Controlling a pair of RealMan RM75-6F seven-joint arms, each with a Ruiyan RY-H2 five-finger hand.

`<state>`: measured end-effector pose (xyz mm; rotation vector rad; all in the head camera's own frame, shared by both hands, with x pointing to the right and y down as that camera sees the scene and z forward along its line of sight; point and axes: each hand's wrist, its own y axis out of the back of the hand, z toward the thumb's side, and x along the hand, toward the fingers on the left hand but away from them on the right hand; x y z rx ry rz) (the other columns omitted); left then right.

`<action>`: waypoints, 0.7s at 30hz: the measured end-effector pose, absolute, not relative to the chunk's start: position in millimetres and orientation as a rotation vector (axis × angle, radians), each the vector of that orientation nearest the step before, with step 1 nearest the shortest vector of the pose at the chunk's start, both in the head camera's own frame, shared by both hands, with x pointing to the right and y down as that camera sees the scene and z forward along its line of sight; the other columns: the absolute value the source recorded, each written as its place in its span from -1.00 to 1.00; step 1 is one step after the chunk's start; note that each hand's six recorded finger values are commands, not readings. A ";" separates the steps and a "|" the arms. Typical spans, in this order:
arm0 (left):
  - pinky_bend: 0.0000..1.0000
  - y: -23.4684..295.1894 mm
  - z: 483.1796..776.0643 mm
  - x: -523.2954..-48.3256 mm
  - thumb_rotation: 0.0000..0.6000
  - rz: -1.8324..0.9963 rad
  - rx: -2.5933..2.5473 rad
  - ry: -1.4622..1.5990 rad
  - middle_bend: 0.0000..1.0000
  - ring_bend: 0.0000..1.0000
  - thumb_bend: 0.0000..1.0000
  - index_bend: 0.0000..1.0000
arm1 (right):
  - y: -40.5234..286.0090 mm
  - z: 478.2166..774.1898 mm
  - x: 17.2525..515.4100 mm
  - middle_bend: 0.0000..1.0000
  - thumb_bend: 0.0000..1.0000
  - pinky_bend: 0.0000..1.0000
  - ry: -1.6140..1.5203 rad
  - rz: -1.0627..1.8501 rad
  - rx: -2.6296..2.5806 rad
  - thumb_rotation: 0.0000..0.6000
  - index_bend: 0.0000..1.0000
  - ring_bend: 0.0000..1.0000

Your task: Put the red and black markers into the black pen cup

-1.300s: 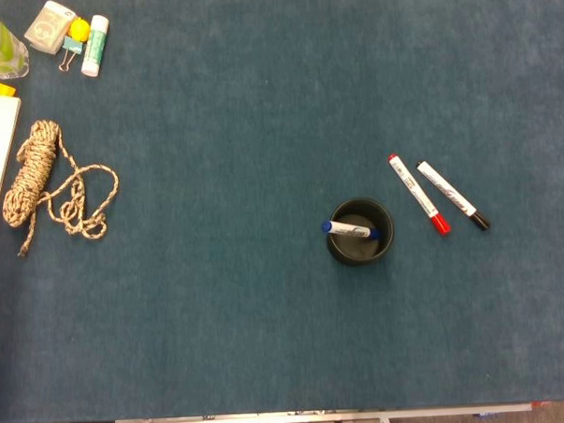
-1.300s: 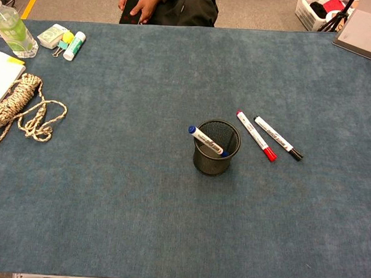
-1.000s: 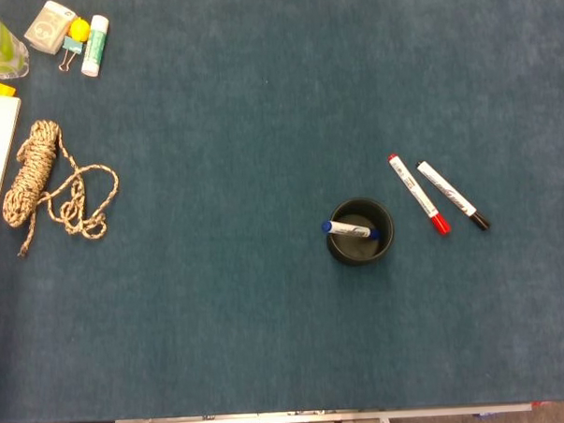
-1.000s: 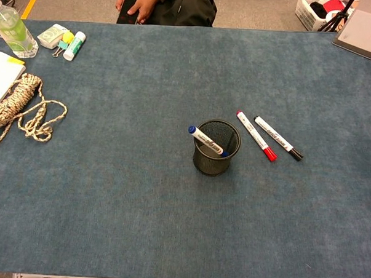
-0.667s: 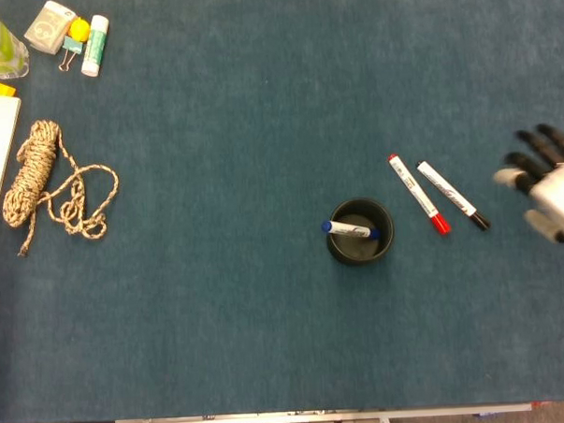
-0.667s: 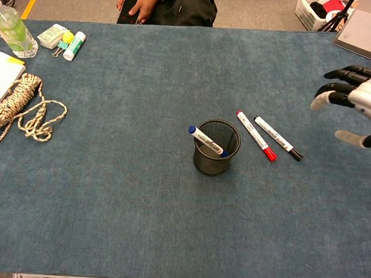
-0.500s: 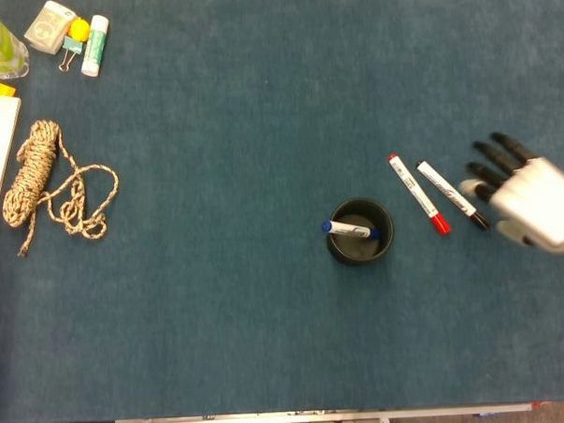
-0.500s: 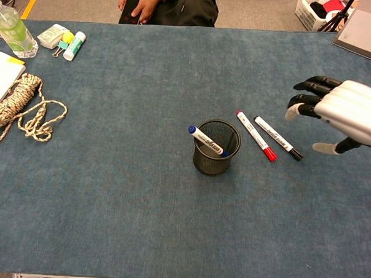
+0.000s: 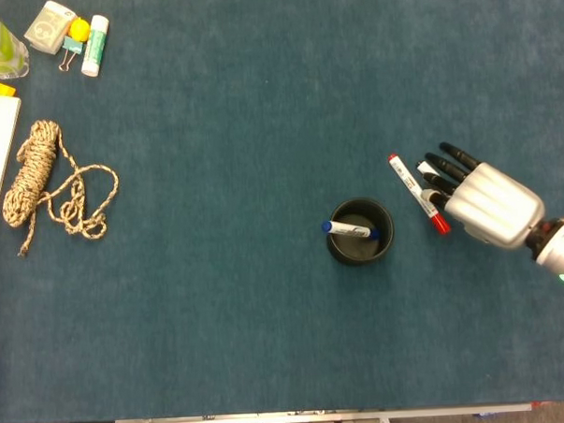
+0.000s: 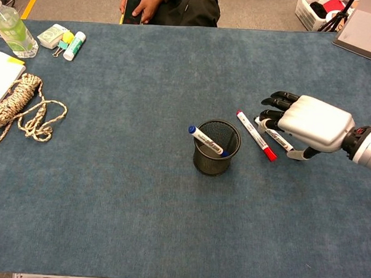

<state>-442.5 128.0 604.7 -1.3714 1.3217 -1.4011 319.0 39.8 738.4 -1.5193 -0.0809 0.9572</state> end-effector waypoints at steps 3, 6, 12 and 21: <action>-0.74 128.9 605.1 -443.2 1.00 -1.403 -1.371 1.324 -0.39 -0.41 -0.06 -0.35 | 39.8 744.9 315.6 -0.46 -0.74 -0.79 -0.070 0.950 -1.516 1.00 -0.33 -0.81; -0.74 130.2 605.3 -444.8 1.00 -1.408 -1.369 1.327 -0.39 -0.41 -0.06 -0.35 | 39.9 751.2 313.0 -0.46 -0.74 -0.79 -0.067 0.949 -1.511 1.00 -0.33 -0.81; -0.74 131.3 603.8 -446.9 1.00 -1.407 -1.363 1.331 -0.39 -0.41 -0.06 -0.35 | 42.2 761.6 303.6 -0.46 -0.74 -0.79 -0.059 0.933 -1.503 1.00 -0.33 -0.81; -0.74 132.2 603.5 -450.4 1.00 -1.416 -1.356 1.336 -0.39 -0.41 -0.06 -0.35 | 43.2 772.2 290.3 -0.46 -0.57 -0.79 -0.076 0.921 -1.510 1.00 -0.33 -0.81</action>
